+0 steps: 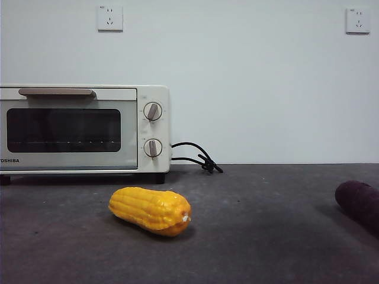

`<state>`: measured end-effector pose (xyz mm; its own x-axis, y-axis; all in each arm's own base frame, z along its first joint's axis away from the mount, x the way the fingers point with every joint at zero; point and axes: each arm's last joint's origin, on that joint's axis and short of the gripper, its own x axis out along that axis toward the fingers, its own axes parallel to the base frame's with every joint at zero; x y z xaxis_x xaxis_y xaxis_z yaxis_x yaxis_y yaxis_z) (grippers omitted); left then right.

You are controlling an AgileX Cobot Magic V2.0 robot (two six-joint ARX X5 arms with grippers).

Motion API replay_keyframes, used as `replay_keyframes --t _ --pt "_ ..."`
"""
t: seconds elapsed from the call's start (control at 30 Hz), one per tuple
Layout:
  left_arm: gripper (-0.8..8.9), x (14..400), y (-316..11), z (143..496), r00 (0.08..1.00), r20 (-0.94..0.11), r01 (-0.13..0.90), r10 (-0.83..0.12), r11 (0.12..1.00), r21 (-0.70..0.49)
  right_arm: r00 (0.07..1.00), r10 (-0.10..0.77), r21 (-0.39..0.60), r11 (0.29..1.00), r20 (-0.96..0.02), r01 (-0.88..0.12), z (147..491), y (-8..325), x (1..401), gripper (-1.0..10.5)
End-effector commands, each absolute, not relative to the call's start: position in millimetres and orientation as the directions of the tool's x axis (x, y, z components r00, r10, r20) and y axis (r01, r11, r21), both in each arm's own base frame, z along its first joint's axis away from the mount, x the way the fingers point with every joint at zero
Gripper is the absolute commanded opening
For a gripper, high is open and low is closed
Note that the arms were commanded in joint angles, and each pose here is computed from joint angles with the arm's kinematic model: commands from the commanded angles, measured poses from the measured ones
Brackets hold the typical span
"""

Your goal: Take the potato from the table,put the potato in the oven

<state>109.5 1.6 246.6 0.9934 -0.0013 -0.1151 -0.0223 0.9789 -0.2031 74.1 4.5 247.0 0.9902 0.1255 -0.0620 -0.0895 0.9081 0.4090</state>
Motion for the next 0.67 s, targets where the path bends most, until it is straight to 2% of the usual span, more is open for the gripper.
replay_keyframes --t 0.03,0.27,0.5,0.57,0.67 --pt "-0.05 121 2 262 0.991 -0.137 -0.024 -0.005 0.978 -0.209 0.982 0.145 0.413 0.907 -0.117 -0.085 263 5 73 -0.1" --pt "-0.05 162 1 296 0.975 -0.213 0.016 -0.063 0.976 -0.217 0.95 0.189 0.423 0.903 -0.248 -0.07 303 7 84 -0.1" --pt "-0.05 213 0 327 0.945 -0.293 0.07 -0.142 0.968 -0.243 0.934 0.226 0.433 0.897 -0.276 -0.089 334 8 105 0.0" --pt "-0.05 228 0 334 0.93 -0.33 0.08 -0.164 0.964 -0.253 0.918 0.272 0.436 0.891 -0.289 -0.126 339 10 113 0.0" --pt "-0.05 250 -1 342 0.902 -0.379 0.106 -0.21 0.955 -0.276 0.868 0.386 0.434 0.871 -0.312 -0.231 343 13 123 0.0"
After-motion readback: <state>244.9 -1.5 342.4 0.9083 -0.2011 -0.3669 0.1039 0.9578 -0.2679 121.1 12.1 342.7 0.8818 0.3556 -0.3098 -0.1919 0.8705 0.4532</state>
